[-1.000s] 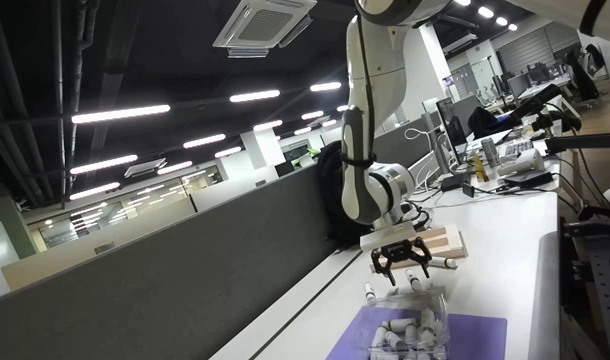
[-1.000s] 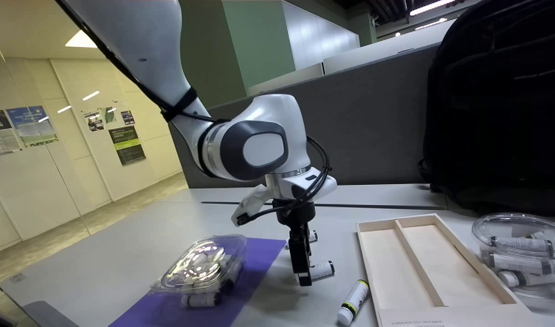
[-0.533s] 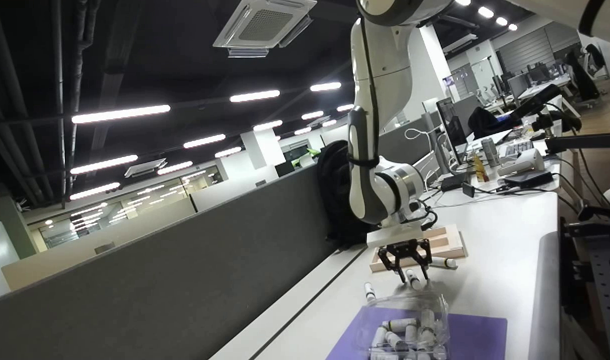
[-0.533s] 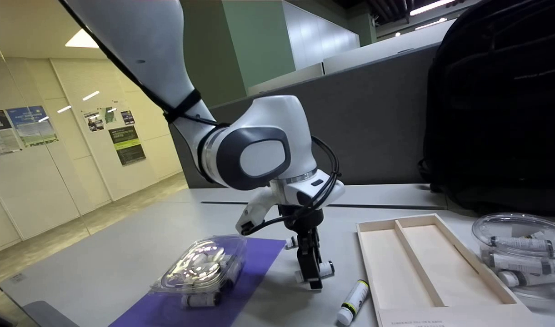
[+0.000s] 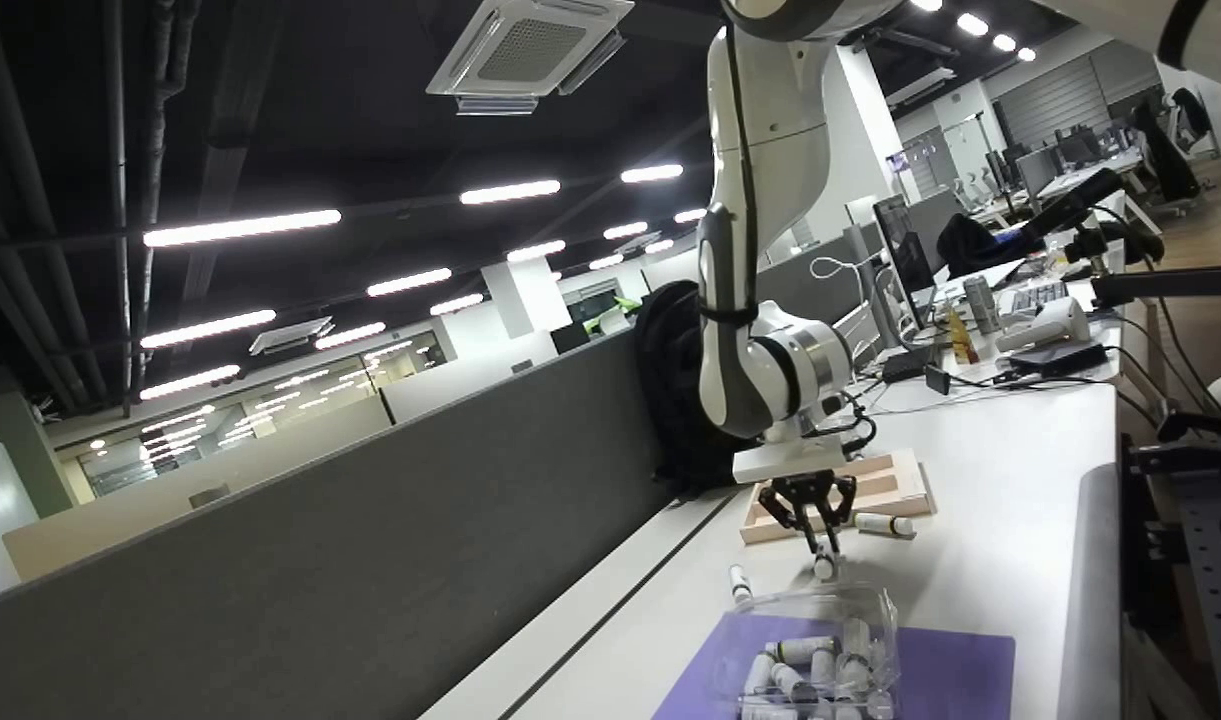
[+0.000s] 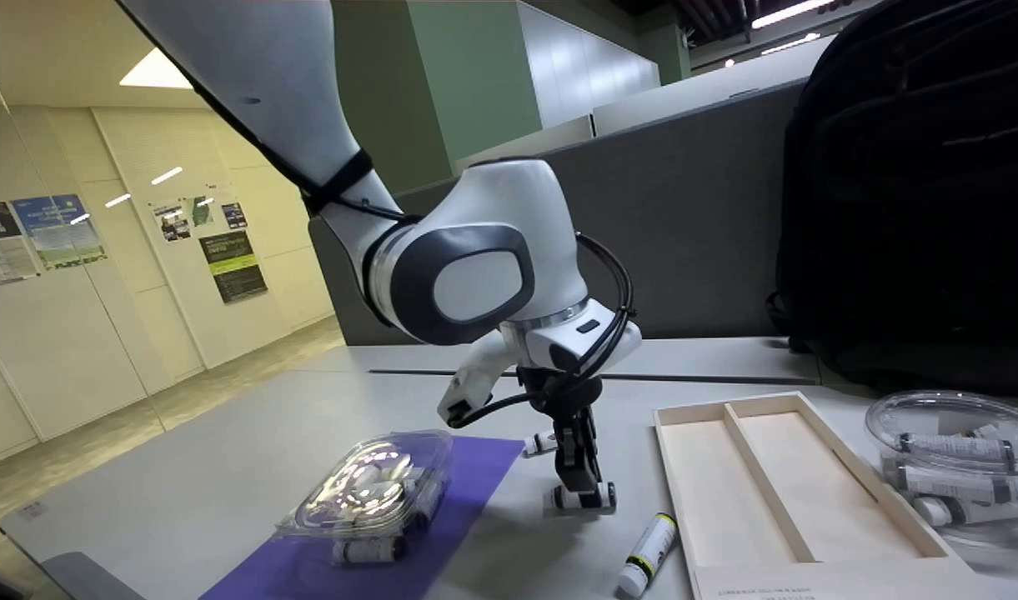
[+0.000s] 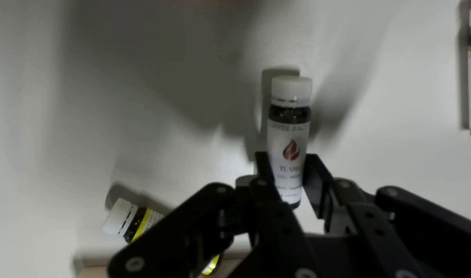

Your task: Pick up the middle white object and place it on the bottom part of the tray to the right

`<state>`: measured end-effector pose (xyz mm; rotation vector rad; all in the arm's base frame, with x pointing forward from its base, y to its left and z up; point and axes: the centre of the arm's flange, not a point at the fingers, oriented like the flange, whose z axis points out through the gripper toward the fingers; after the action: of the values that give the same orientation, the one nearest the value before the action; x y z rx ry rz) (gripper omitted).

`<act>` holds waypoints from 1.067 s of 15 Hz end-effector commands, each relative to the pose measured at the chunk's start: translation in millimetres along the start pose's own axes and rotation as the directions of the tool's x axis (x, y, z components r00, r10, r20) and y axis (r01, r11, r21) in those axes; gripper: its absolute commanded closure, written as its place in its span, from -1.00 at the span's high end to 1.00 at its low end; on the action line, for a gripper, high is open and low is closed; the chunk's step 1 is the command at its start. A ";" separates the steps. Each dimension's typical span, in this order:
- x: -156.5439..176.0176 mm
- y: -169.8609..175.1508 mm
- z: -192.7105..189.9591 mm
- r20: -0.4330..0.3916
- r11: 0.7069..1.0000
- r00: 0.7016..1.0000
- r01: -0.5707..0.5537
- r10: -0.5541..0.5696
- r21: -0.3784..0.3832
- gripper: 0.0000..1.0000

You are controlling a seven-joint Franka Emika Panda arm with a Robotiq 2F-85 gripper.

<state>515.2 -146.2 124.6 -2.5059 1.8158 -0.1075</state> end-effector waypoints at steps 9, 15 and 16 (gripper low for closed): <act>89.2 33.5 -86.3 -0.049 0.957 0.964 -0.250 0.260 0.148 -0.87; 129.0 45.5 -70.5 -0.006 0.922 0.930 -0.365 0.369 0.130 -0.87; 131.9 42.2 -66.0 0.010 0.918 0.926 -0.376 0.378 0.124 -0.87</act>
<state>491.5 -275.8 201.6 -2.1024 2.1458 -0.2711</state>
